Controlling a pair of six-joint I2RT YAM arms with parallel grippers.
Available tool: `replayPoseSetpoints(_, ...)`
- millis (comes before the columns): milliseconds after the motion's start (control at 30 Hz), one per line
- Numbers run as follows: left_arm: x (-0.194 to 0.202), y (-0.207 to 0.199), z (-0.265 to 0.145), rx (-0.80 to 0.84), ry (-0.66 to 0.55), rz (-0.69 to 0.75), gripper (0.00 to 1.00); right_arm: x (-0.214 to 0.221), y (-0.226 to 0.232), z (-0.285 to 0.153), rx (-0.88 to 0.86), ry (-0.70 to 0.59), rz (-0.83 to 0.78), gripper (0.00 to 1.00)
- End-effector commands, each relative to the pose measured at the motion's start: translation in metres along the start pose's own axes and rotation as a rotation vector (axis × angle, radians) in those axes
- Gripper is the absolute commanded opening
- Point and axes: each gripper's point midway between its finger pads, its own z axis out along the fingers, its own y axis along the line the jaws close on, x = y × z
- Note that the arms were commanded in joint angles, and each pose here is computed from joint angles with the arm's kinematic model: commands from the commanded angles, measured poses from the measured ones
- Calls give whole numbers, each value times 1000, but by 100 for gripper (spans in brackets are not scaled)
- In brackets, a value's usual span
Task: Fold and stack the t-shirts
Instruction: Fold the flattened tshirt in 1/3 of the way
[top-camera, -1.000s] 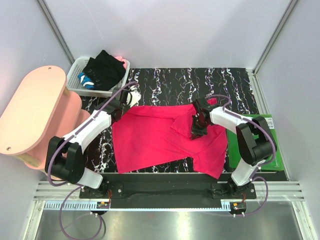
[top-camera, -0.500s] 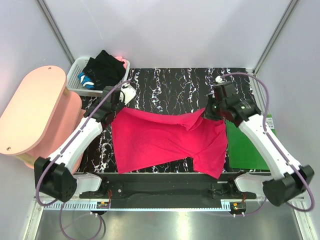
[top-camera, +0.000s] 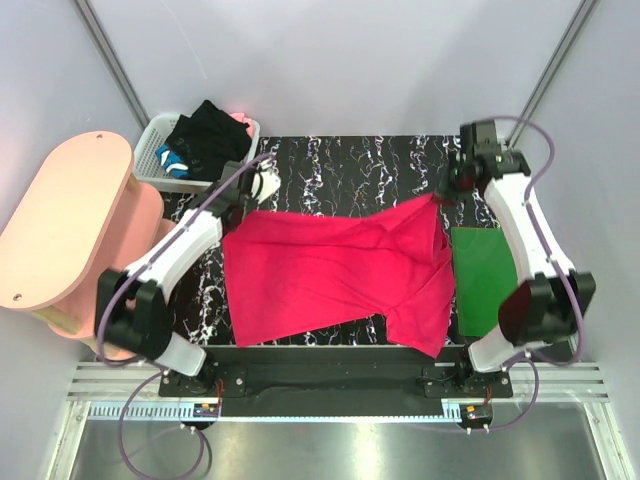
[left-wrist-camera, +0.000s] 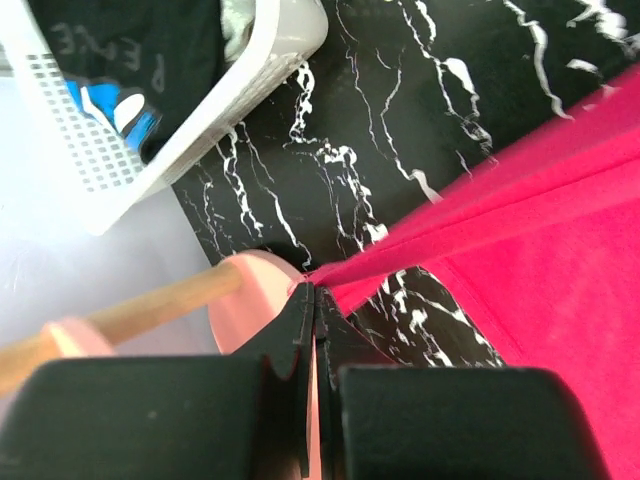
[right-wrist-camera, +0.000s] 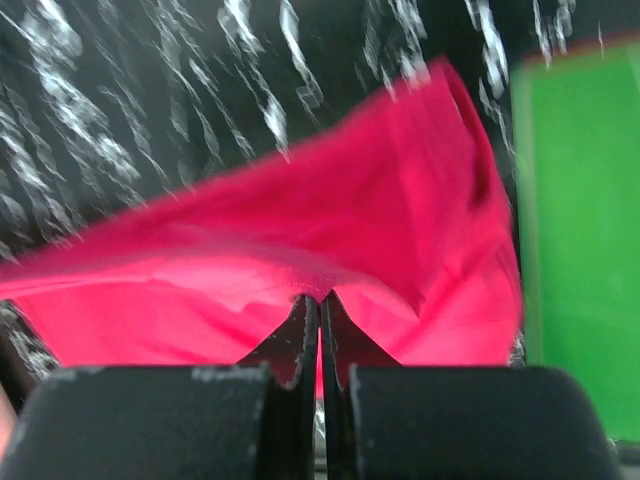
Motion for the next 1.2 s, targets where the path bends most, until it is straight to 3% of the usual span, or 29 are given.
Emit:
replayPoseSetpoints(0,-43,75,10,-161,-52,-50,0,-89,53,-15,-157,-169,-19,0)
replayPoseSetpoints(33,-45,83,14,-170,-47,-51,0,-115,65,-31,-189,-234,-18,0)
replayPoseSetpoints(100,-52,100,23,-190,-34,-49,0,-127,66,-18,-168,-210,-14,0)
replayPoseSetpoints(133,-54,105,25,-193,-31,-49,0,-145,75,-34,-191,-261,-19,0)
replayPoseSetpoints(433,-66,110,61,-184,-1,-39,0,-171,66,9,-160,-203,23,0)
replayPoseSetpoints(733,-51,97,64,-167,30,-14,0,-152,52,35,-119,-114,24,0)
replayPoseSetpoints(1167,10,53,32,-130,34,14,0,-95,18,3,-41,-80,18,0)
